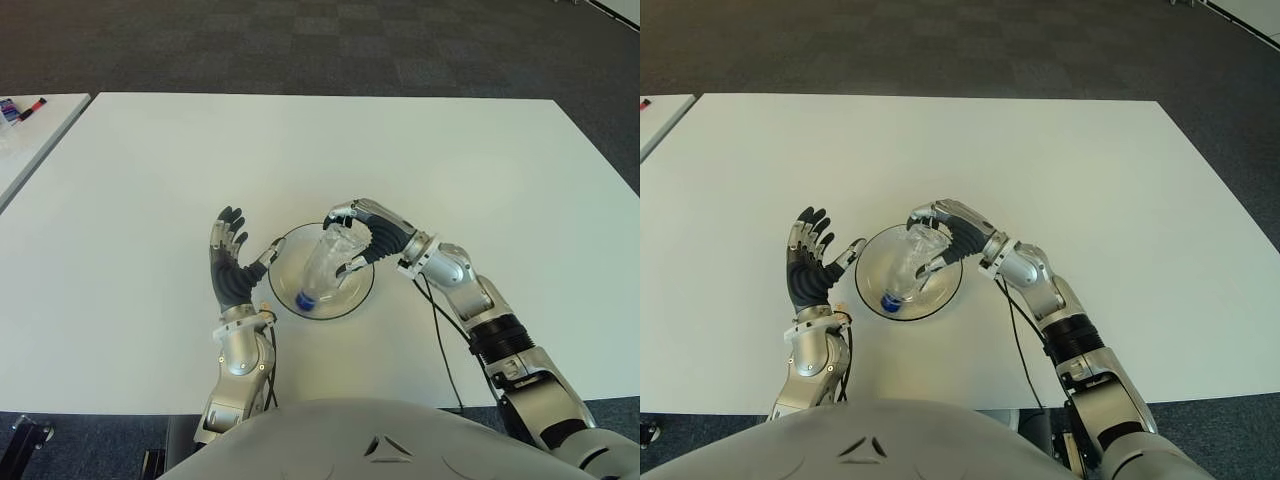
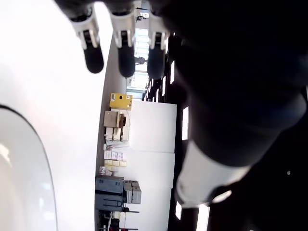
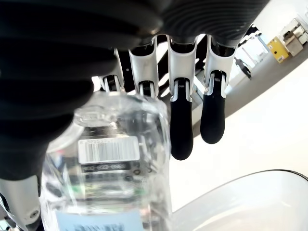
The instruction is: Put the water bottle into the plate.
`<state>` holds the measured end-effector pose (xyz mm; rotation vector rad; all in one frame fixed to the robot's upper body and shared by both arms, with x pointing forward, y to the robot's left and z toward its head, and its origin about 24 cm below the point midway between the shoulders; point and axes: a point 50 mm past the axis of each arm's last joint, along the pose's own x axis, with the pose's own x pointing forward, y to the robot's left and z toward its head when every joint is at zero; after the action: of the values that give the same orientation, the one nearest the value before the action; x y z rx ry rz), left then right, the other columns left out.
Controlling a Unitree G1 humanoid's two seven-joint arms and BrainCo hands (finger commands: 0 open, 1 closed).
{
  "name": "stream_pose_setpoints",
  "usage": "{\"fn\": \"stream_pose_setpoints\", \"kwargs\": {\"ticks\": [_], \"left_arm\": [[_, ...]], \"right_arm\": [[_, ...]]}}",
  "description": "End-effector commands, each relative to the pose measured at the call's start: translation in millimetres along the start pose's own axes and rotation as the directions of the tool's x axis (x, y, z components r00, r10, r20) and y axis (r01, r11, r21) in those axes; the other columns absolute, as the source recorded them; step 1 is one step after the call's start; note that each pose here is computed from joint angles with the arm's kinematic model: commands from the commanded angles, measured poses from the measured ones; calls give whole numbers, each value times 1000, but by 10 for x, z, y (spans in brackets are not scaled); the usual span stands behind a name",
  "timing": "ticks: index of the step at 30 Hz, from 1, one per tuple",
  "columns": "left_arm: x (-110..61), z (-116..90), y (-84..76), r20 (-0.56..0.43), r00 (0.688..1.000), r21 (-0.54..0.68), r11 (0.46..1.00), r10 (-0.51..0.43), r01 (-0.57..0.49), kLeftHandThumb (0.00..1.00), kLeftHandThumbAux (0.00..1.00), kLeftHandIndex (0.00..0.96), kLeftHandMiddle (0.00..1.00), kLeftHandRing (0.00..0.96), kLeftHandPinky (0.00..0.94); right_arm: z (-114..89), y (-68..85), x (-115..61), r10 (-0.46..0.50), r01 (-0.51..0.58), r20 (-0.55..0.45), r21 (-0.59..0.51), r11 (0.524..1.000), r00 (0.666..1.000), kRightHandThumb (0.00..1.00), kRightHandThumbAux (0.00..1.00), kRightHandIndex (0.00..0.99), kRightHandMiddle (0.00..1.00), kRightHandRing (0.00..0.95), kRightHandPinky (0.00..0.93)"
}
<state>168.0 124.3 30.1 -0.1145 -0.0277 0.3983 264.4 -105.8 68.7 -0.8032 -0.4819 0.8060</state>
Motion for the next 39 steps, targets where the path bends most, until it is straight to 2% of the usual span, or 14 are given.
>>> {"fn": "stream_pose_setpoints", "kwargs": {"ticks": [1, 23, 33, 39], "left_arm": [[-71, 49, -245, -40, 999, -134, 990, 27, -32, 0, 950, 144, 180, 164, 177], [-70, 29, -267, -69, 997, -130, 991, 24, -32, 0, 919, 140, 175, 164, 177], [-62, 18, -283, -80, 997, -118, 992, 23, -32, 0, 915, 124, 152, 137, 148], [-64, 14, -283, -87, 996, -120, 992, 28, -39, 0, 917, 129, 153, 137, 156]], "right_arm": [[-12, -19, 24, 8, -8, 1, -29, 1000, 1000, 1000, 667, 376, 482, 492, 484], [-170, 3, 108, 56, -57, -60, -23, 998, 997, 1000, 667, 374, 488, 497, 476], [-242, -3, 144, 62, -63, -97, -9, 998, 993, 1000, 667, 371, 485, 495, 485], [-259, -4, 141, 48, -53, -99, -54, 997, 994, 1000, 666, 374, 486, 497, 485]]}}
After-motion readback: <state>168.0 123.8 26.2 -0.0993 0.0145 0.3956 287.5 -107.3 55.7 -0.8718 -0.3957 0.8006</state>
